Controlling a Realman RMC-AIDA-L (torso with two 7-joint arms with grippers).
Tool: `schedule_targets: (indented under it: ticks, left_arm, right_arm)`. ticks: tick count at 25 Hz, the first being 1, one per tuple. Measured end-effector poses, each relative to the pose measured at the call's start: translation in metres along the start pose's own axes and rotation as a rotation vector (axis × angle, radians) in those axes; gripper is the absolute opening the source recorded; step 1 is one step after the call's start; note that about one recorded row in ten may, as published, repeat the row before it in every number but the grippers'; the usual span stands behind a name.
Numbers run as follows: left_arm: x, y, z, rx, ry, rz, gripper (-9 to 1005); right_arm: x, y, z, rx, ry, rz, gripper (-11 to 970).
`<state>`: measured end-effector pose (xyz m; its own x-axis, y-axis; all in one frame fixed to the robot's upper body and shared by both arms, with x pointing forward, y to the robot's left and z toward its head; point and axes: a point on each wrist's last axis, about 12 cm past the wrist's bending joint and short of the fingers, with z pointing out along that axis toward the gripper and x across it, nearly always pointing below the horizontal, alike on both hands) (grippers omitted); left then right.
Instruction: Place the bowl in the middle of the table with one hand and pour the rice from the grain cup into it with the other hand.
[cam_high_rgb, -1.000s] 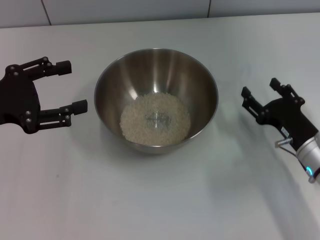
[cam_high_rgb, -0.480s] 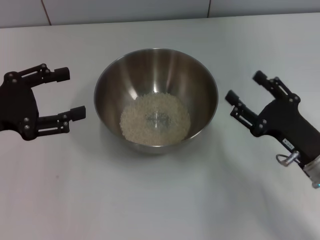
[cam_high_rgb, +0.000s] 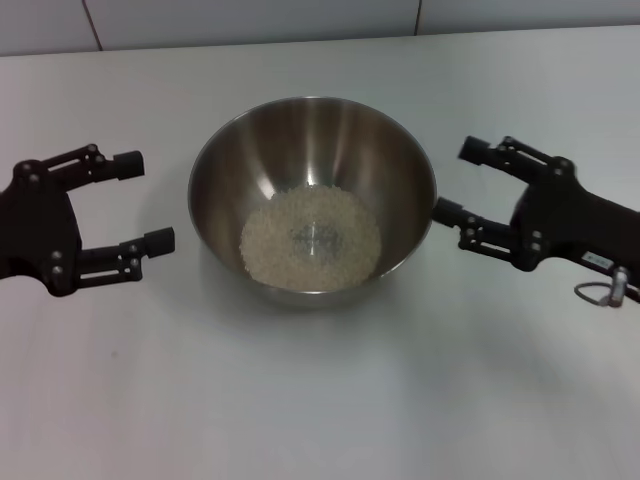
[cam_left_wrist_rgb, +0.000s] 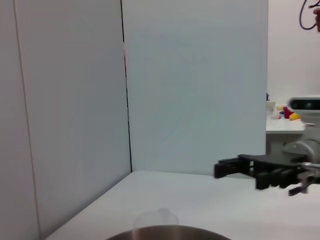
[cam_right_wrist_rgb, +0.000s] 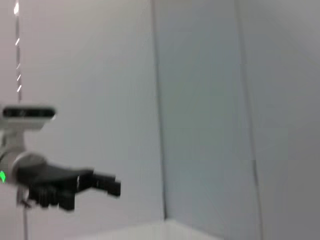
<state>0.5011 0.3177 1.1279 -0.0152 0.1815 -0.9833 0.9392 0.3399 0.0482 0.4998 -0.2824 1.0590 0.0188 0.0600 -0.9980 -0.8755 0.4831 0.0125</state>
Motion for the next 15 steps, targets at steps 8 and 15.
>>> schedule_targets:
  ticks: [8, 15]
  left_arm:
    - [0.007, -0.006, 0.001, 0.015, 0.002, -0.011, 829]
    - [0.009, -0.009, 0.002, 0.027, 0.002, -0.02, 829]
  right_arm:
    - [-0.016, -0.019, 0.027, -0.134, 0.141, -0.066, 782]
    - [-0.019, -0.02, 0.036, -0.151, 0.159, -0.127, 782]
